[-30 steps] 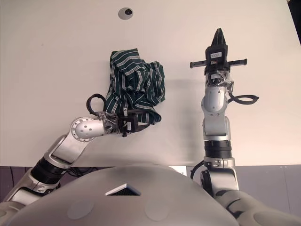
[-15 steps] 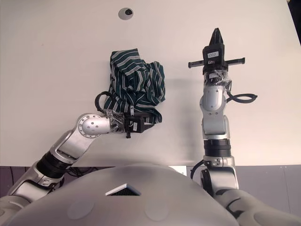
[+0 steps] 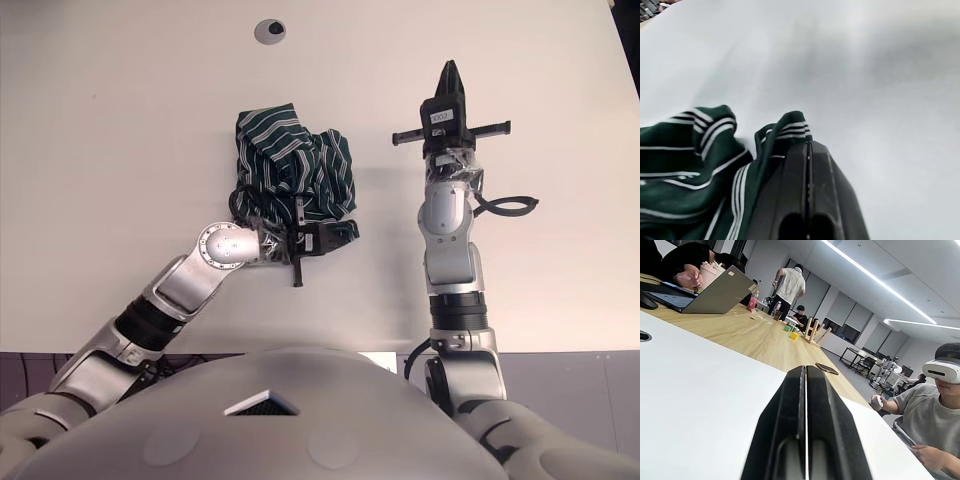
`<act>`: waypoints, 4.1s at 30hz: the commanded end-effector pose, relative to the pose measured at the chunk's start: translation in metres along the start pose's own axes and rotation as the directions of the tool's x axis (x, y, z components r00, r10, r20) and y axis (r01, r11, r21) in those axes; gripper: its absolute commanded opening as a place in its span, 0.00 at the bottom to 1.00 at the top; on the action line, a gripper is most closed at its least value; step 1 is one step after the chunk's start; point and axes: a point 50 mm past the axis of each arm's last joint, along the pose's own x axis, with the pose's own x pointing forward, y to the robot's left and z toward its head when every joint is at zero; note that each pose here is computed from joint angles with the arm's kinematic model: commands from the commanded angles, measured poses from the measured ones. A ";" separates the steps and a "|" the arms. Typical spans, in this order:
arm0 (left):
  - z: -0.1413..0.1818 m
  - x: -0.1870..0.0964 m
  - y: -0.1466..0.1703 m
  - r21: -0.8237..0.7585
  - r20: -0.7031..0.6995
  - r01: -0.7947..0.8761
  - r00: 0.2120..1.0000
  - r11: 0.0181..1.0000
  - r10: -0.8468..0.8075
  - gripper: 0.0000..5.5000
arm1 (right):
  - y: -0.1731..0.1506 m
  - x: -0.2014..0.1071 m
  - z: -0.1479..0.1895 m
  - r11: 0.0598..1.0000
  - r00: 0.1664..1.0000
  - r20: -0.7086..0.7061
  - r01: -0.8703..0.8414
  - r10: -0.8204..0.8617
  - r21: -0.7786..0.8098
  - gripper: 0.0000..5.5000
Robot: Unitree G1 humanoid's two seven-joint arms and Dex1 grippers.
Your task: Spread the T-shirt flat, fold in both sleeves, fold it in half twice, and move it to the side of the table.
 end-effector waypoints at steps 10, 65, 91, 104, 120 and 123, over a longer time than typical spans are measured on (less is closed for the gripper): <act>0.039 -0.127 0.034 -0.319 0.473 -0.123 0.839 0.940 0.270 0.00 | -0.002 0.006 0.004 1.000 1.000 0.024 0.006 -0.006 -0.002 0.00; -0.064 -0.018 -0.036 -0.264 -0.312 0.030 0.943 0.964 -0.115 0.33 | 0.006 0.009 0.005 0.999 0.999 0.044 -0.011 0.013 -0.033 0.00; 0.030 -0.179 0.033 -0.330 0.503 0.017 0.849 0.944 0.161 0.01 | 0.001 0.013 -0.006 0.999 1.000 0.024 0.008 -0.007 -0.044 0.00; 0.052 -0.230 0.083 -0.468 0.684 -0.143 0.566 0.872 0.460 0.01 | 0.004 0.018 -0.010 0.999 1.000 0.022 0.008 -0.008 -0.043 0.00; 0.042 -0.205 0.082 -0.481 0.644 -0.148 0.610 0.864 0.463 0.00 | 0.048 -0.059 0.056 0.554 0.592 0.316 -0.806 0.742 0.210 0.20; 0.040 -0.200 0.080 -0.478 0.645 -0.145 0.612 0.867 0.458 0.00 | 0.063 -0.090 0.055 0.405 0.426 0.300 -0.905 0.854 0.132 0.29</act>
